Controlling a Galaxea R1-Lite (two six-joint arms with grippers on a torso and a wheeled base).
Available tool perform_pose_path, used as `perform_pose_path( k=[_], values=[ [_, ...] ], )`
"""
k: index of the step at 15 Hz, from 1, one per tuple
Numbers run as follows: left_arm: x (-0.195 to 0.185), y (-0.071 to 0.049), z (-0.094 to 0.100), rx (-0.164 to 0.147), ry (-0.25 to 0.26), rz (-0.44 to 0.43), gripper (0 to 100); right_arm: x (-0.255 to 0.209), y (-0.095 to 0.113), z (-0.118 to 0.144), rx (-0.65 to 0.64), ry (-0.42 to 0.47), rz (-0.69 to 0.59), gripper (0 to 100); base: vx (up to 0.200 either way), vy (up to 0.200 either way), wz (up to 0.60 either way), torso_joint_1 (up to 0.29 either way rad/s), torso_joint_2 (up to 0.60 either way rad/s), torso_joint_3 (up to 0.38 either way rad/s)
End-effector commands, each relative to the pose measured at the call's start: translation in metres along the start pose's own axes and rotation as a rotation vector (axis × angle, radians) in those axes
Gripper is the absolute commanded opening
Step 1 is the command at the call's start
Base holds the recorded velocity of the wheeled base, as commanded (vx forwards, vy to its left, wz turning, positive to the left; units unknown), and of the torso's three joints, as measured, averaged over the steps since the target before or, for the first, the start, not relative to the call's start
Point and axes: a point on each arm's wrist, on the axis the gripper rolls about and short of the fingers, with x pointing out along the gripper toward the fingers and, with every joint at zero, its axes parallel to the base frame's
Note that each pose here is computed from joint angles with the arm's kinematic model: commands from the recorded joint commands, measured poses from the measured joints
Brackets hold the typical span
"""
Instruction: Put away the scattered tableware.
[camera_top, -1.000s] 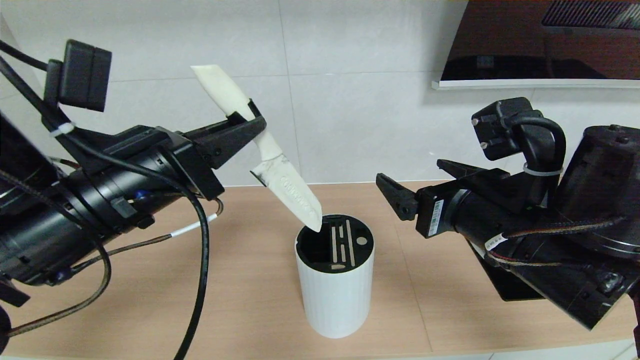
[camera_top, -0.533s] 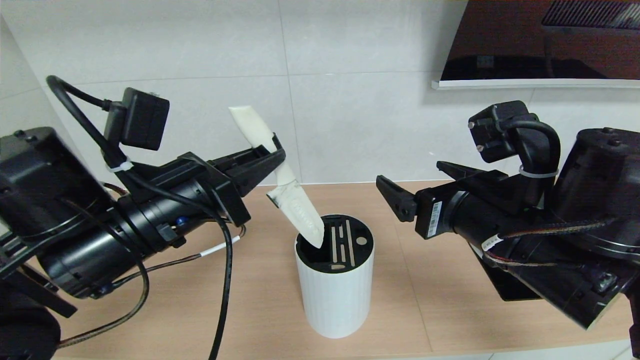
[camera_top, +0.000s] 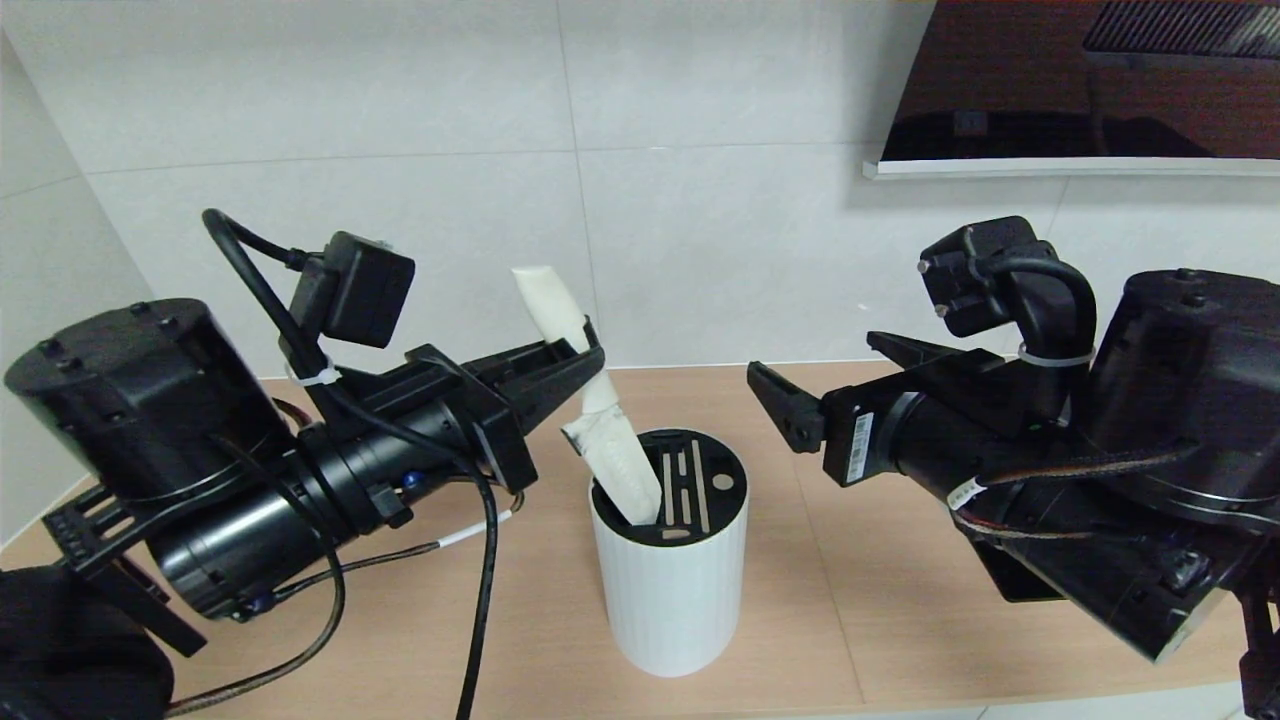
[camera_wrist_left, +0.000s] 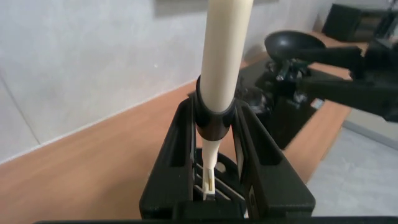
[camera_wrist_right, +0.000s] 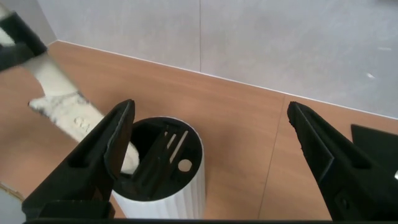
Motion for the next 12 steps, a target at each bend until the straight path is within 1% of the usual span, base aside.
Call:
perform_pose_path(
  k=[1,5,8,9,11,12],
  values=[
    [0.001,-0.001,-0.005,-0.002,0.019,-0.003,0,0.001,0.001,-0.001,-0.003,0.004,0.000,100,0.000,0.000,0.00,0.000,0.00,0.000],
    [0.009,0.002,-0.025,-0.006,0.086,-0.004,0,0.002,0.001,-0.003,-0.006,0.008,0.000,100,0.000,0.000,0.00,0.000,0.00,0.000],
    [0.016,0.004,-0.039,-0.019,0.135,-0.003,0,0.002,0.001,-0.003,-0.006,0.008,0.000,100,0.000,0.000,0.00,0.000,0.00,0.000],
    [0.020,0.003,-0.048,-0.025,0.156,-0.011,0,0.002,0.001,-0.003,-0.006,0.008,0.000,100,0.000,0.000,0.00,0.000,0.00,0.000],
    [0.025,0.003,-0.060,-0.028,0.167,-0.018,0,0.002,0.001,-0.003,-0.006,0.008,-0.002,100,0.000,0.000,0.00,0.000,0.00,0.000],
    [0.027,0.003,-0.063,-0.027,0.163,-0.020,0,0.002,0.001,-0.003,-0.006,0.008,0.000,100,0.000,0.000,0.00,0.000,0.00,0.000]
  ],
)
